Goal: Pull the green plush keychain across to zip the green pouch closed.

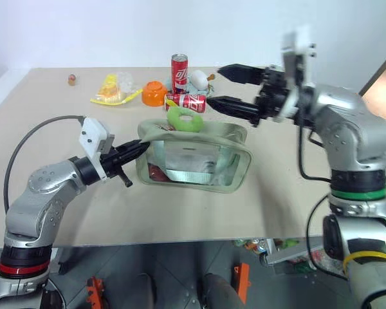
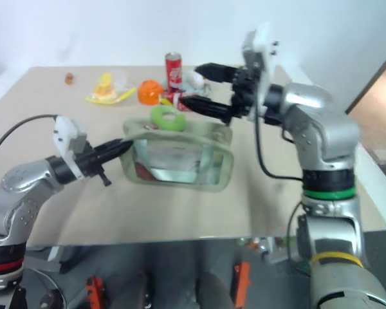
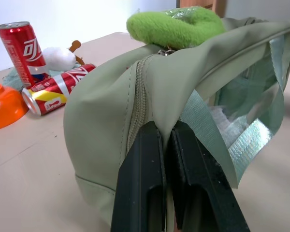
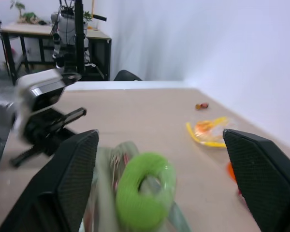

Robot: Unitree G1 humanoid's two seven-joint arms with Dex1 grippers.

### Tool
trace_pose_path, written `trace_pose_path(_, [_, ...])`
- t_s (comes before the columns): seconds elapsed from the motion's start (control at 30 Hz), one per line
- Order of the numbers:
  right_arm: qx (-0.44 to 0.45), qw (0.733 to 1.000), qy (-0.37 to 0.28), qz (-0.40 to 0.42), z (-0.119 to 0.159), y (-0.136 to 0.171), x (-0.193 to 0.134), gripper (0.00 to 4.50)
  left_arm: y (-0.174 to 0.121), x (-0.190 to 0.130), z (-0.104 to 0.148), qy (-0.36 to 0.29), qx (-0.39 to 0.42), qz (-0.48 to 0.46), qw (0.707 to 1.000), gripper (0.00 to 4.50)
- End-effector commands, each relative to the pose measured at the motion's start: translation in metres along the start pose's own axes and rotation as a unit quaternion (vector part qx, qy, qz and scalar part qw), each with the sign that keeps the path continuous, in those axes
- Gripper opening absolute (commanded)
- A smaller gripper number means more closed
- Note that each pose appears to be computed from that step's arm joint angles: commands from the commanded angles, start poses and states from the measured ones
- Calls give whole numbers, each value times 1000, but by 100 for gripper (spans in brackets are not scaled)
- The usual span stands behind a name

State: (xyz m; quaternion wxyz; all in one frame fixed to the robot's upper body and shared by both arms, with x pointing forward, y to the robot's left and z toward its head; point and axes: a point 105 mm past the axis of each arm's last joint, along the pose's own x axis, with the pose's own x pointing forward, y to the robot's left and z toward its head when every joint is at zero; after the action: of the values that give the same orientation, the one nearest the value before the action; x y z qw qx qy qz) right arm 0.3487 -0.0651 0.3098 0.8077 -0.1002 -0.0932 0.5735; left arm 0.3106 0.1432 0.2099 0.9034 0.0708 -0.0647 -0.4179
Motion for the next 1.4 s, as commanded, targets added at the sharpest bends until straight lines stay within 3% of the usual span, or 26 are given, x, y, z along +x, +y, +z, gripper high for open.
trace_pose_path(0.03, [-7, 999, 34, 8, -10, -3, 11, 407, -8, 4, 3, -4, 7, -10, 1000, 0])
trace_pose_path(0.2, [18, 997, 74, 5, -36, -12, 17, 407, -10, 4, 2, -6, 7, -9, 1000, 0])
trace_pose_path(0.37, [36, 996, 78, 12, -43, -13, 17, 407, -10, 4, 1, -5, 8, -6, 1000, 0])
trace_pose_path(0.4, [34, 996, 78, 10, -44, -14, 16, 354, -10, 4, 0, -5, 8, -5, 1000, 0])
trace_pose_path(0.53, [35, 997, 63, 15, -40, -13, 14, 217, -9, 2, -3, -1, 9, -4, 1000, 0])
trace_pose_path(0.73, [22, 999, 43, 21, -32, -10, 12, 19, -6, 2, -6, 4, 10, -3, 1000, 0])
trace_pose_path(0.77, [21, 999, 36, 24, -29, -9, 11, 8, -6, 2, -6, 4, 11, -4, 1000, 0])
trace_pose_path(1.0, [-27, 999, -29, 29, -3, -4, -2, 8, 6, 6, -2, -5, 3, 32, 999, 0])
trace_pose_path(1.17, [-94, 992, -79, -26, 29, -17, -35, 8, 5, 10, -2, 7, 6, 44, 999, 0])
trace_pose_path(1.4, [-137, 983, -39, -114, 26, -42, -81, 8, 6, 17, 3, 2, 10, 71, 997, 0])
